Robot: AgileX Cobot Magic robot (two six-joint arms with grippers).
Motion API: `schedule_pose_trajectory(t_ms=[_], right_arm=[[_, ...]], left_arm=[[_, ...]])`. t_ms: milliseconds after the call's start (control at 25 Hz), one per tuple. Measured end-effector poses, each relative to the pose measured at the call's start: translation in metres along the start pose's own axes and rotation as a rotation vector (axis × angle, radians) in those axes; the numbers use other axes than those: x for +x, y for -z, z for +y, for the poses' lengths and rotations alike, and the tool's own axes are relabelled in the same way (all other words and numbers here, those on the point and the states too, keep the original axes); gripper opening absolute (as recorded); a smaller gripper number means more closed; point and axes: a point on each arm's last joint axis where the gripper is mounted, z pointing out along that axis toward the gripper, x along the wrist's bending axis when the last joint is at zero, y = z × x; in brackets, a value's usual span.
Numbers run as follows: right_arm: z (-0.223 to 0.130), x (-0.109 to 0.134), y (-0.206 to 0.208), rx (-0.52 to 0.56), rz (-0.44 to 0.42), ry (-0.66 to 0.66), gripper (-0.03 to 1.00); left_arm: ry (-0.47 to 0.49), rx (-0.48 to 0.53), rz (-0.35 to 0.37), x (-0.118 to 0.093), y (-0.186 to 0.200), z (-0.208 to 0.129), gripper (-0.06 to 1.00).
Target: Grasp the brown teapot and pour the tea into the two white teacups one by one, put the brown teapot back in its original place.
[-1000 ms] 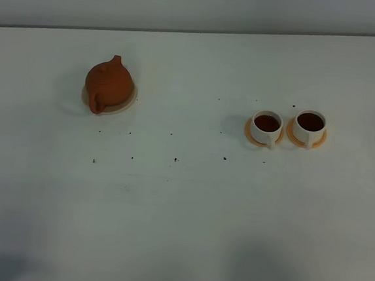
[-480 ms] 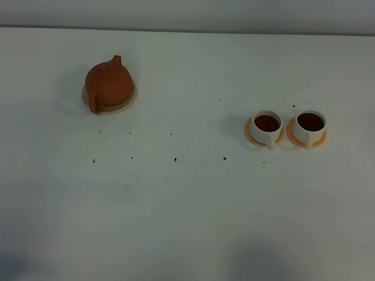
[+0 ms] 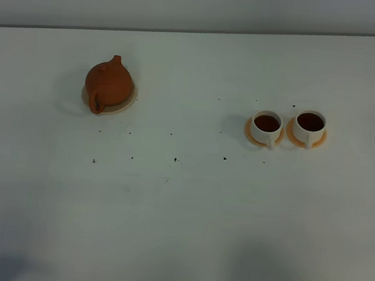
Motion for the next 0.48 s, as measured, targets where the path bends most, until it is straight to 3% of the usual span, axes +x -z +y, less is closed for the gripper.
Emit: schedule_pose_trajectory(t_ms=[480], right_arm=[[0.0,0.0,0.0,0.0,0.0,0.0,0.24]], left_arm=[[0.0,0.0,0.0,0.0,0.0,0.0,0.43]])
